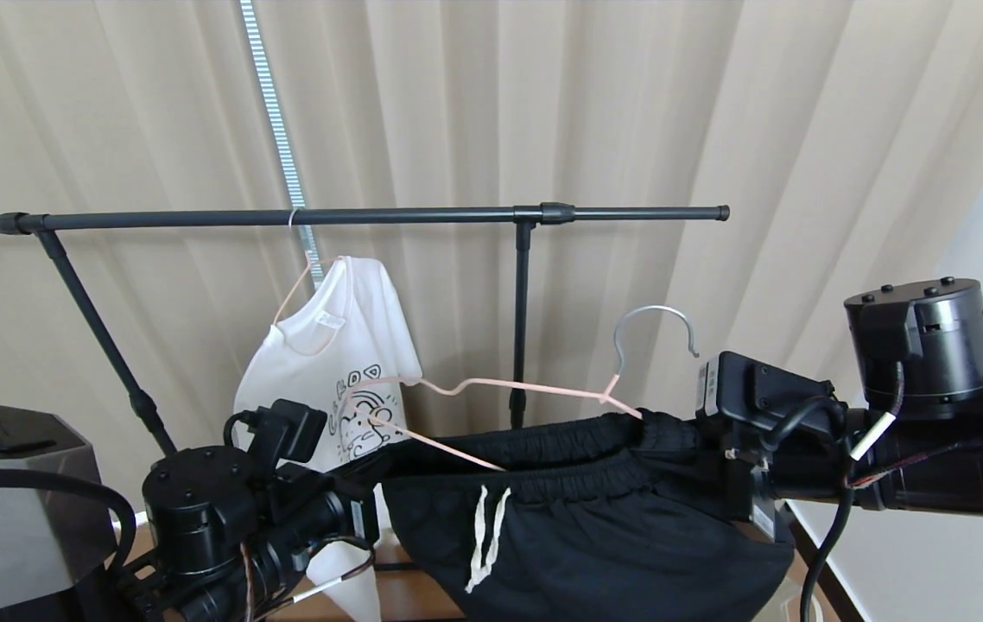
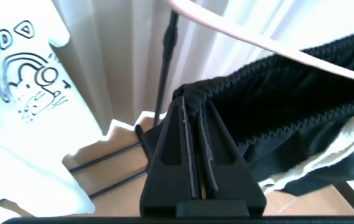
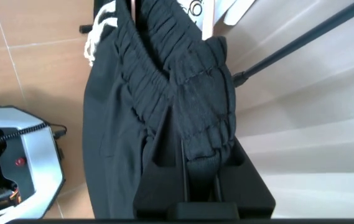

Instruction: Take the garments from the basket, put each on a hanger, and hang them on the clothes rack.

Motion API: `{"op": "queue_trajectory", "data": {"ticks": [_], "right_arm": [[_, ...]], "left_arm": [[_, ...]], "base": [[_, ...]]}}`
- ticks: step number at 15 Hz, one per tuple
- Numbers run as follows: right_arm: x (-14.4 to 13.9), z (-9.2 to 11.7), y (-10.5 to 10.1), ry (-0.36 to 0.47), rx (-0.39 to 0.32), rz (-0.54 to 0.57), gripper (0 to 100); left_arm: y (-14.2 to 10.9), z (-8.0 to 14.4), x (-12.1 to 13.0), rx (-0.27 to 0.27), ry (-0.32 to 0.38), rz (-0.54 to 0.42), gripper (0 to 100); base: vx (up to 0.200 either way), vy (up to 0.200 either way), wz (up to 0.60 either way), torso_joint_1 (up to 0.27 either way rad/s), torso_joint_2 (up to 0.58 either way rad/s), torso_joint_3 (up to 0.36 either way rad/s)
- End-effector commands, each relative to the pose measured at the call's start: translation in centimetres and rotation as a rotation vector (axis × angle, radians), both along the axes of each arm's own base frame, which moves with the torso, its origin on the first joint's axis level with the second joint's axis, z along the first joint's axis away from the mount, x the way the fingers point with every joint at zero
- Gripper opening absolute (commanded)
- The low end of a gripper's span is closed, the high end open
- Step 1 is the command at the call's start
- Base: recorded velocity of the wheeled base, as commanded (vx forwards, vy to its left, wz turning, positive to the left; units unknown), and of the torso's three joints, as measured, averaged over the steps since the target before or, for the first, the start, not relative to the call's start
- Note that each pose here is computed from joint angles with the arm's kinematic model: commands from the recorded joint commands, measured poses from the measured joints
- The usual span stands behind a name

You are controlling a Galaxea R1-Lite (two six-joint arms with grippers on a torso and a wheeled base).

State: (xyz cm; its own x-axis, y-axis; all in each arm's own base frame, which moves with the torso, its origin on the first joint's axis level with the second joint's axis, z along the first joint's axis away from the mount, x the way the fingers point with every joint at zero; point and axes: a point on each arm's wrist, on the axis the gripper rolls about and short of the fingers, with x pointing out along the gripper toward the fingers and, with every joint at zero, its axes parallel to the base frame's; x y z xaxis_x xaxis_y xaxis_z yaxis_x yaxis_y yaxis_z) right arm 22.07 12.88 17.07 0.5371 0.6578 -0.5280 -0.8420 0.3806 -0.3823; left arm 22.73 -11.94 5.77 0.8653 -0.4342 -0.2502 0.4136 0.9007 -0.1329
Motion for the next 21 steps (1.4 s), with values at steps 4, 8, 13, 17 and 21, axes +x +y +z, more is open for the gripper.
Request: {"op": "queue_trajectory", "data": {"ticks": [4,8,13,17,21], "right_arm": [[0.2,-0.6,-0.4,-0.004,-0.034,0.004,0],[0.5,-1.9,0.0,0.034,-0.062,0.009,0],[0.8,-2.9,0.5,0.04,-0.117,-0.005,0],[1.1,-3.2,0.5,0.034,-0.148,-0.033,0],[1.5,-3.5,0.6,0.024,-0.194,-0.086,0]], "left_arm": [[1.9,0.3,0.9,0.015,-0.024,0.076,0],[2.4,0.8,1.4,0.016,-0.054,0.098,0],[2.5,1.4,1.2,0.029,-0.081,0.093,0],[2.6,1.6,1.2,0.031,-0.09,0.098,0],[2.7,1.7,1.1,0.05,-0.104,0.095,0]], "base": [[0.0,0.0,0.0,0.0,0.0,0.0],[0.0,0.0,0.0,0.0,0.0,0.0],[0.0,0.0,0.0,0.0,0.0,0.0],[0.0,0.0,0.0,0.0,0.0,0.0],[0.0,0.0,0.0,0.0,0.0,0.0]]}}
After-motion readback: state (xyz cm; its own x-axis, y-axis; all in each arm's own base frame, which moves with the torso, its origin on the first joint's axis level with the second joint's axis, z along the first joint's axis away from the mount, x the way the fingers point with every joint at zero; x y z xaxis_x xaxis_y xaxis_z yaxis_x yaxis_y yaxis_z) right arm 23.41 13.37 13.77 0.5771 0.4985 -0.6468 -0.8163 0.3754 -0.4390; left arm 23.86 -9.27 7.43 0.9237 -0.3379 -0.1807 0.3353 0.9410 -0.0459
